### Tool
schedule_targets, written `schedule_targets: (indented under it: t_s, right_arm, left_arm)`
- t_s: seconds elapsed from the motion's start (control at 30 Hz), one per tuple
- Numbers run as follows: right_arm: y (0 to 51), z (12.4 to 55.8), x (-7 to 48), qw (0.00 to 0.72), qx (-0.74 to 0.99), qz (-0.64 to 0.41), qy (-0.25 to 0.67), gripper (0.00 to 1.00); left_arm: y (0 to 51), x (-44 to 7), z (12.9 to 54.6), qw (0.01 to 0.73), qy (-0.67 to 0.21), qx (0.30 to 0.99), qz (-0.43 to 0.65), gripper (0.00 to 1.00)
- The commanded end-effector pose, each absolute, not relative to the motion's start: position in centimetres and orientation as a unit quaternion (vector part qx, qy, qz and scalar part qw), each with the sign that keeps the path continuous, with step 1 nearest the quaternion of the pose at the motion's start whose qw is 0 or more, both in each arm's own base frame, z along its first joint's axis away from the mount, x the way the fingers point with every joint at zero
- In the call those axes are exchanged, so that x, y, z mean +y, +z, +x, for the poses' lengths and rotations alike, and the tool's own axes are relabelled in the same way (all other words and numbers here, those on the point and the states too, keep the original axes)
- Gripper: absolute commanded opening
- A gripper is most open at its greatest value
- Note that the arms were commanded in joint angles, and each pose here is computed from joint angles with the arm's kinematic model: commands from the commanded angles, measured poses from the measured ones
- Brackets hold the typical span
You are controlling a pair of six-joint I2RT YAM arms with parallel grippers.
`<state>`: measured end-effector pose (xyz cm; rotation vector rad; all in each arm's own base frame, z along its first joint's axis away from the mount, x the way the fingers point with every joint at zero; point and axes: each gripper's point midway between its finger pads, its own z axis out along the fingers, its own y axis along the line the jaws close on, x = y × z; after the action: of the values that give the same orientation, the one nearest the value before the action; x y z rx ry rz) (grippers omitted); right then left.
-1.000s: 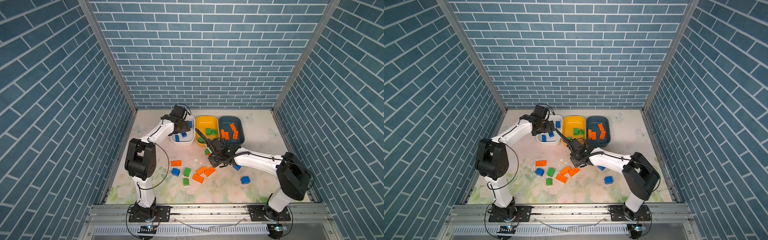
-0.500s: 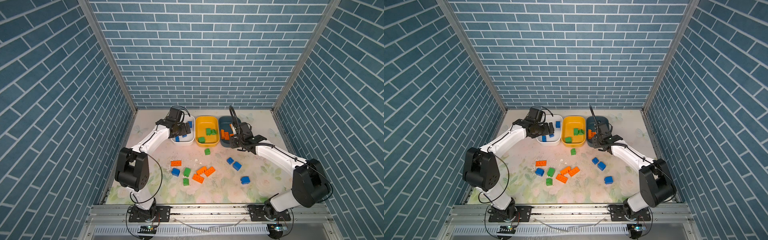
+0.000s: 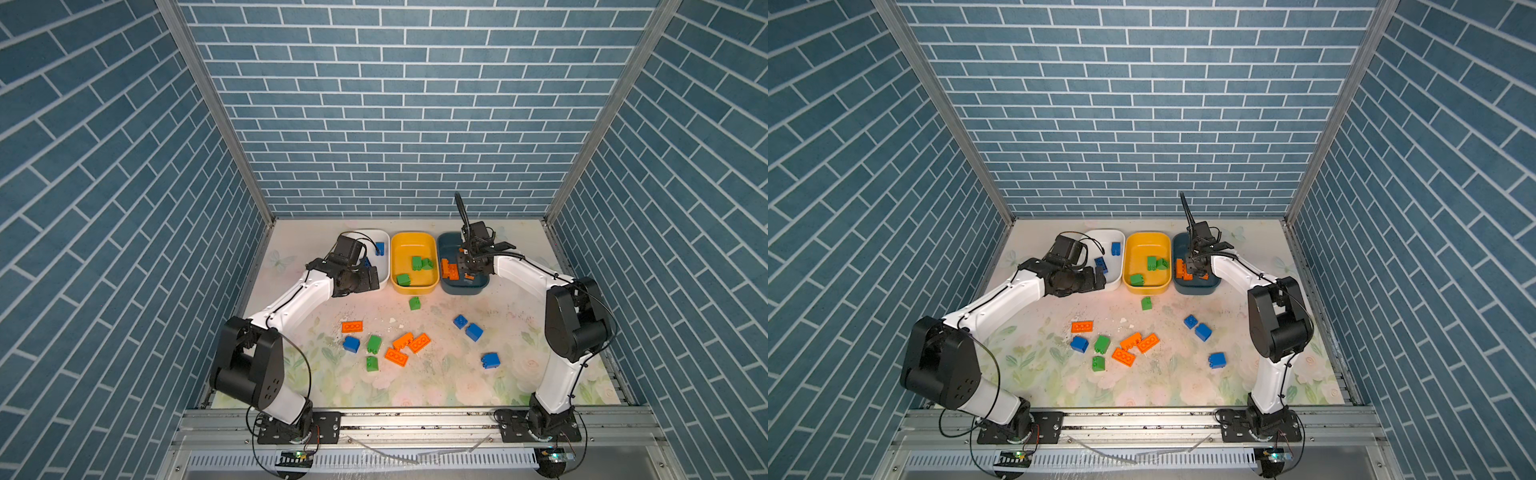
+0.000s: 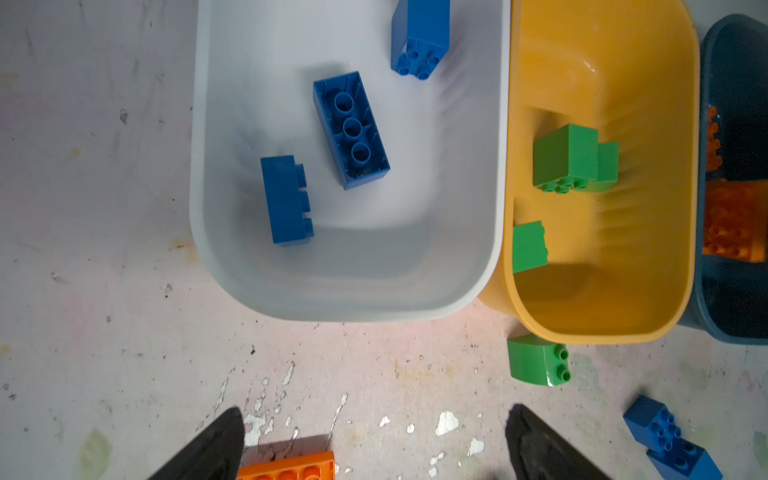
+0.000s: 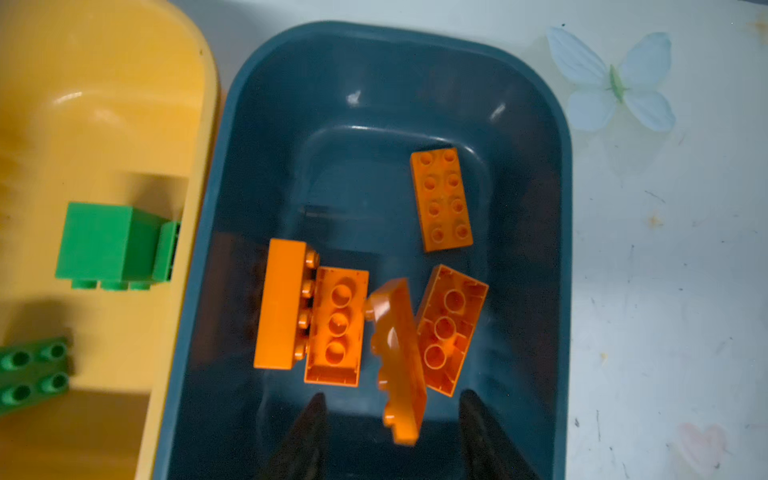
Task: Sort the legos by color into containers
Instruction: 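Raise the right gripper from the teal tub while the left moves toward the pile, then grasp a green brick beside the yellow tub with the left gripper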
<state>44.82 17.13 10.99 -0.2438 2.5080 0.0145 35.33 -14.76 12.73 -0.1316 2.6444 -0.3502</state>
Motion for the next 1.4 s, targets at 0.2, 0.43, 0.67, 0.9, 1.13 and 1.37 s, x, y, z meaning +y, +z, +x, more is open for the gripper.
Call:
schedule_targets:
  t_s: [0.2, 0.43, 0.67, 0.9, 1.13, 1.37]
  right_arm:
    - [14.2, 44.0, 16.5, 0.351, 0.933, -0.080, 0.017, 0.79]
    - [16.9, 42.3, 16.1, 0.426, 0.901, -0.037, 0.071, 0.99]
    - [15.1, 38.4, 19.7, 0.350, 0.913, -0.068, 0.201, 0.99]
    - [13.2, 37.3, 19.2, 0.351, 0.917, -0.045, 0.183, 0.99]
    - [12.1, 36.6, 17.8, 0.356, 0.919, -0.013, 0.166, 0.99]
    - [12.6, 36.2, 16.3, 0.377, 0.914, 0.005, 0.146, 0.99]
  left_arm:
    - [11.7, -15.1, 33.2, 0.211, -0.117, 0.970, -0.038, 0.99]
    - [11.1, -16.6, 33.9, 0.216, -0.107, 0.969, -0.046, 0.99]
    - [11.2, -16.6, 34.3, 0.227, -0.112, 0.965, -0.063, 0.99]
    - [10.1, -18.4, 33.2, 0.201, -0.113, 0.973, -0.028, 0.96]
    - [8.3, -23.2, 32.9, 0.182, -0.128, 0.975, -0.013, 0.96]
    - [5.8, -27.7, 34.3, 0.170, -0.129, 0.977, -0.016, 0.95]
